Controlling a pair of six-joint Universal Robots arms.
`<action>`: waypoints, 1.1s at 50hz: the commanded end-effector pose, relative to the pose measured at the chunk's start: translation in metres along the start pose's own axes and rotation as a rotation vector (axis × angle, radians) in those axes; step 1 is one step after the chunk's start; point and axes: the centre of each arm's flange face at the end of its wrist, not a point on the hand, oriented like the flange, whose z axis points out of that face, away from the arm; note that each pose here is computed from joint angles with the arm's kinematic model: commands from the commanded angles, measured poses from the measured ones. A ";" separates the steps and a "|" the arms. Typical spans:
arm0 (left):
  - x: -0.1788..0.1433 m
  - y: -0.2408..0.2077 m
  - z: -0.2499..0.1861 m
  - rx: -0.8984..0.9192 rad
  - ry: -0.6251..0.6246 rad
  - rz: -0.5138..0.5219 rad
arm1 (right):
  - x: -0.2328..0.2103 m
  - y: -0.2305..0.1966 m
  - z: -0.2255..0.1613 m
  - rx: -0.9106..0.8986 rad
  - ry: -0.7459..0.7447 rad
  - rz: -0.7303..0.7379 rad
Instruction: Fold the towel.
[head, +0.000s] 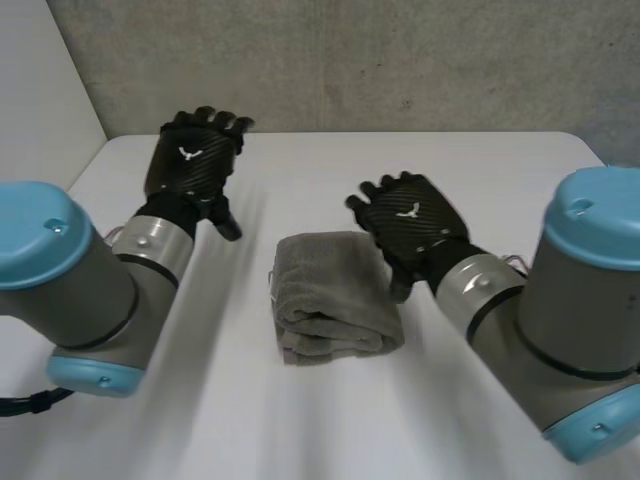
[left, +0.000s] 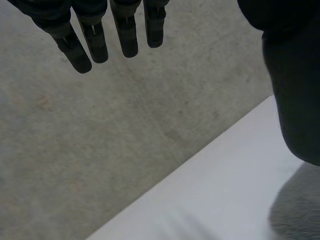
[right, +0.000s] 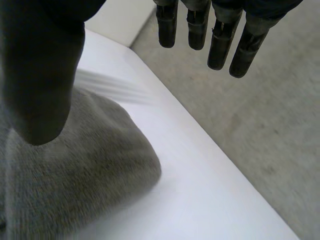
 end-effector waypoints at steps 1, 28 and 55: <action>0.039 0.023 -0.002 -0.125 0.100 -0.090 | 0.014 0.019 0.004 -0.058 0.028 0.027; 0.049 0.042 -0.011 -0.296 0.124 -0.150 | 0.025 0.016 0.036 -0.014 0.036 0.145; -0.038 -0.074 -0.009 -0.201 -0.126 -0.160 | 0.118 -0.055 -0.011 0.077 0.416 0.222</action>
